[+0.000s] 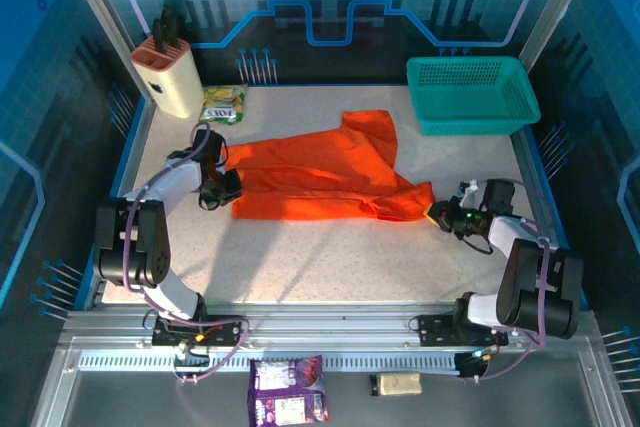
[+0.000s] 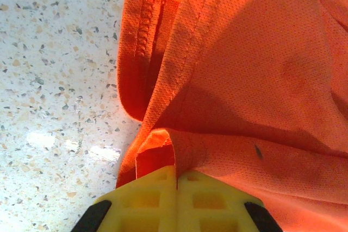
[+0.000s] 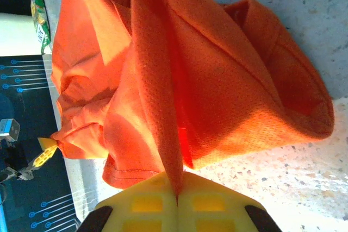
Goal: Fold the inside-out t-shirt
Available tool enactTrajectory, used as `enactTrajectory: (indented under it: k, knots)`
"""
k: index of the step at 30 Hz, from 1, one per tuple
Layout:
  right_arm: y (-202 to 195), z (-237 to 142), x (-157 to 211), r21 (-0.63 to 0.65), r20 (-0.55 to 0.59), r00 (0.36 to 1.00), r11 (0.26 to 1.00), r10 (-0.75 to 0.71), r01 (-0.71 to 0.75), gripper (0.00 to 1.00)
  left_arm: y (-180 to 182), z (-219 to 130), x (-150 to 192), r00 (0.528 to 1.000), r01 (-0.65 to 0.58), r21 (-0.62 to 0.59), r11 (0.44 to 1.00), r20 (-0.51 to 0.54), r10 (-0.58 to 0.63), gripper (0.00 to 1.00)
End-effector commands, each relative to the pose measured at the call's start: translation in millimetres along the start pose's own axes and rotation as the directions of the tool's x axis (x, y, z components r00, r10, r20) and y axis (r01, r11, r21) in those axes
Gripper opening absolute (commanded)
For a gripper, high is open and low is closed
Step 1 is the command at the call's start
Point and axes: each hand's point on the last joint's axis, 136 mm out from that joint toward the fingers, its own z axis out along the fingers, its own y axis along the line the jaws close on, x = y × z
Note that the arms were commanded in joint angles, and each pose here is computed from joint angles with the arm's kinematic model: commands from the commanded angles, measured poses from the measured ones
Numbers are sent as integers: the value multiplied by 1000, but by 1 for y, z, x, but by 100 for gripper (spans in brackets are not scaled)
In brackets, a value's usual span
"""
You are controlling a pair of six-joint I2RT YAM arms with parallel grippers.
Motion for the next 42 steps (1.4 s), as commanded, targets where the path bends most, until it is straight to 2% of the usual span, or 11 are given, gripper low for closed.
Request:
enactTrajectory:
  k: [1, 10, 16, 20, 35, 42]
  knots:
    - [13, -8, -5, 2, 11, 1000, 1000, -26, 26, 0, -15, -25, -14, 998, -27, 67, 997, 64, 23, 0]
    - [61, -31, -23, 30, 81, 985, 988, -154, 152, 0, -35, -66, -24, 984, -60, 163, 985, 178, 31, 0]
    - [91, -38, -27, 52, 107, 959, 965, -263, 258, 0, -43, -63, -12, 991, -42, 233, 972, 133, 11, 0]
    - [101, -37, -24, 66, 96, 944, 948, -317, 311, 0, -40, -69, -8, 990, -29, 236, 971, 142, -6, 0]
    - [124, -57, -17, 41, 138, 914, 924, -382, 380, 0, -65, -103, -12, 991, -23, 332, 943, 135, -23, 0]
    - [151, -75, -29, 31, 202, 898, 919, -392, 394, 0, -78, -126, -17, 983, -84, 376, 923, 184, 15, 0]
